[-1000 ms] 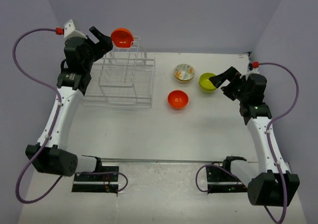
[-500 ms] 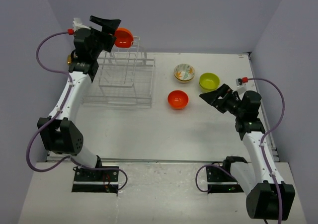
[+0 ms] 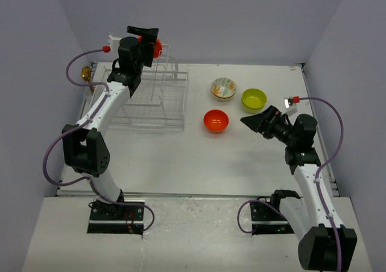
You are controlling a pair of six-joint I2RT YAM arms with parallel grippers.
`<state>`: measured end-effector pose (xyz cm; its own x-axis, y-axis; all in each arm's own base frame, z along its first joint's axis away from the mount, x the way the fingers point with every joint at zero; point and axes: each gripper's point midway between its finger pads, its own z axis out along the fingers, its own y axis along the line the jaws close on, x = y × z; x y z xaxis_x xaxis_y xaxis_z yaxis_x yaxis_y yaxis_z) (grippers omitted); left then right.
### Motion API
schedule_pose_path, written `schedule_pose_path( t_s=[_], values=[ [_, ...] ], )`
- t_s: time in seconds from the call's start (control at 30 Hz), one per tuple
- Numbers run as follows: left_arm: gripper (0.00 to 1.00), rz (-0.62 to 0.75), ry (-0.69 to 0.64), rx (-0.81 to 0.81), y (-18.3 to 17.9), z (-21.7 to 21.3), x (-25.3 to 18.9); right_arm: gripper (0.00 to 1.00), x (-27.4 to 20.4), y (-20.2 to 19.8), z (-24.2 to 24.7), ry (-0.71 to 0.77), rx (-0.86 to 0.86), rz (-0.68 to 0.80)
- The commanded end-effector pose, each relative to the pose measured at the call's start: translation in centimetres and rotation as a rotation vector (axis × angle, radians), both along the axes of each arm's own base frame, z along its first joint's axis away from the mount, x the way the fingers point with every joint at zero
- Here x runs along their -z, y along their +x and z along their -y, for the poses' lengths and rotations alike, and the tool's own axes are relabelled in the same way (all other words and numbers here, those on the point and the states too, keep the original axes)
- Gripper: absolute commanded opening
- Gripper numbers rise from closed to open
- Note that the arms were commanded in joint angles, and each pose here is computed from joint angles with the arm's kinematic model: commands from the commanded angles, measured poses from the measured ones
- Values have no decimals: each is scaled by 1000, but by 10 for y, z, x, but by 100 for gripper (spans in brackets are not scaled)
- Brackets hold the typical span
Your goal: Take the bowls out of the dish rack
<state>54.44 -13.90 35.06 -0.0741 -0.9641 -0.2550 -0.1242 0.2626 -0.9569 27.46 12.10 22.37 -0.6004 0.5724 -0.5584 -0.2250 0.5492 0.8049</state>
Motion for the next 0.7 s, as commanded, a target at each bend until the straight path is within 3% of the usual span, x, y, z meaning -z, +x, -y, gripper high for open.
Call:
schedule_pose_path(
  t_s=[0.0, 0.3, 0.4, 0.43, 0.6, 0.67],
  values=[
    [100, 89, -18, -108, 14, -16, -35, 99, -10, -4, -5, 25, -38, 63],
    [89, 63, -22, -154, 36, -19, -11, 99, -2, 0, -2, 28, -3, 34],
    [72, 89, -8, -191, 37, -26, -13, 99, -1, 1, 1, 15, 19, 38],
    [61, 96, -5, -200, 37, -27, -15, 99, -1, 1, 1, 14, 19, 39],
    [43, 90, -8, -212, 44, -26, -8, 99, -2, 1, 2, 10, 27, 42],
    [42, 81, -16, -214, 47, -26, -2, 99, -3, 1, 3, 7, 33, 49]
  ],
)
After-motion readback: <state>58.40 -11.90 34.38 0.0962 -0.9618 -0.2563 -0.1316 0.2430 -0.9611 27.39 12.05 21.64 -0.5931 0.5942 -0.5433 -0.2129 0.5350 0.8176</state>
